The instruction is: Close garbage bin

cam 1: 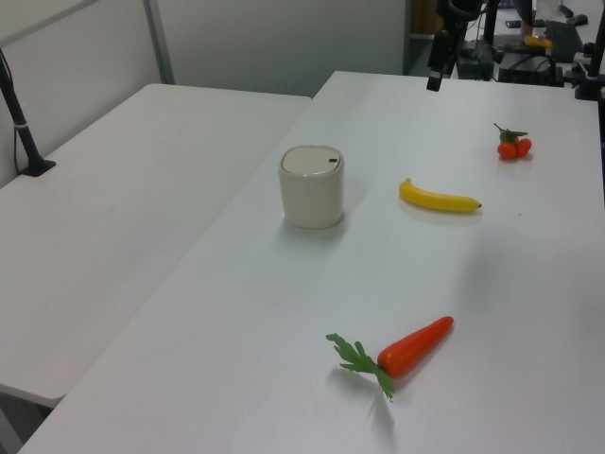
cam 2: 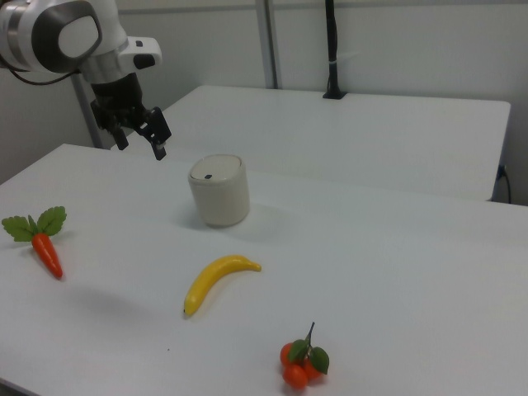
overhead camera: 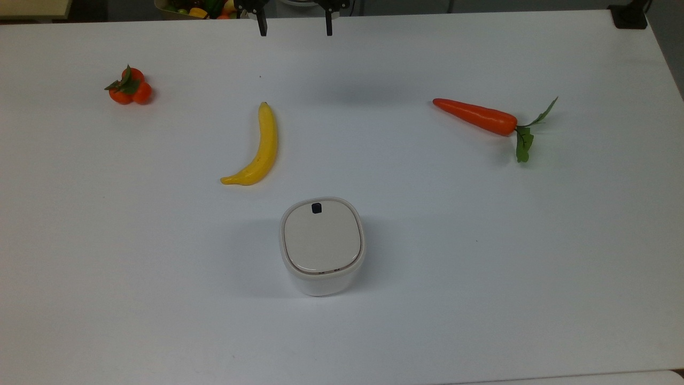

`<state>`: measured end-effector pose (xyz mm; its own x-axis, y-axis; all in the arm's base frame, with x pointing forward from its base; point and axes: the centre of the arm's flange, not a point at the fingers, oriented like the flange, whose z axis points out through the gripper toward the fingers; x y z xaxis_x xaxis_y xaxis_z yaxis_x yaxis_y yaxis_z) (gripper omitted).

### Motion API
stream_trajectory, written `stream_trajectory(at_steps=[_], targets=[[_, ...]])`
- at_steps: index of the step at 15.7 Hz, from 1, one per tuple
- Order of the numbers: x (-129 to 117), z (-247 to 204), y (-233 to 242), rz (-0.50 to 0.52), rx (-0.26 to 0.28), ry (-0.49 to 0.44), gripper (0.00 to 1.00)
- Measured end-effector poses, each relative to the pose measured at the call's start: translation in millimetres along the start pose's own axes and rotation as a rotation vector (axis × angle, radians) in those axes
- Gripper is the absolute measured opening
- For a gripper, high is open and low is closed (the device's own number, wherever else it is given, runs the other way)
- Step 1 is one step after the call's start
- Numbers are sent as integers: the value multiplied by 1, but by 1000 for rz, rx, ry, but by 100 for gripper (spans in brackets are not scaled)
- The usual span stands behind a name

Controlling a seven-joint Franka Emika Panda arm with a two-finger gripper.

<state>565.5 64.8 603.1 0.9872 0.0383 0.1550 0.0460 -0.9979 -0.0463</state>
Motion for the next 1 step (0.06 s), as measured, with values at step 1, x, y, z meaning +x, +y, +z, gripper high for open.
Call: stream_trajectory(at_steps=[1], targets=[[0,0,-1,-1,0,0,100]])
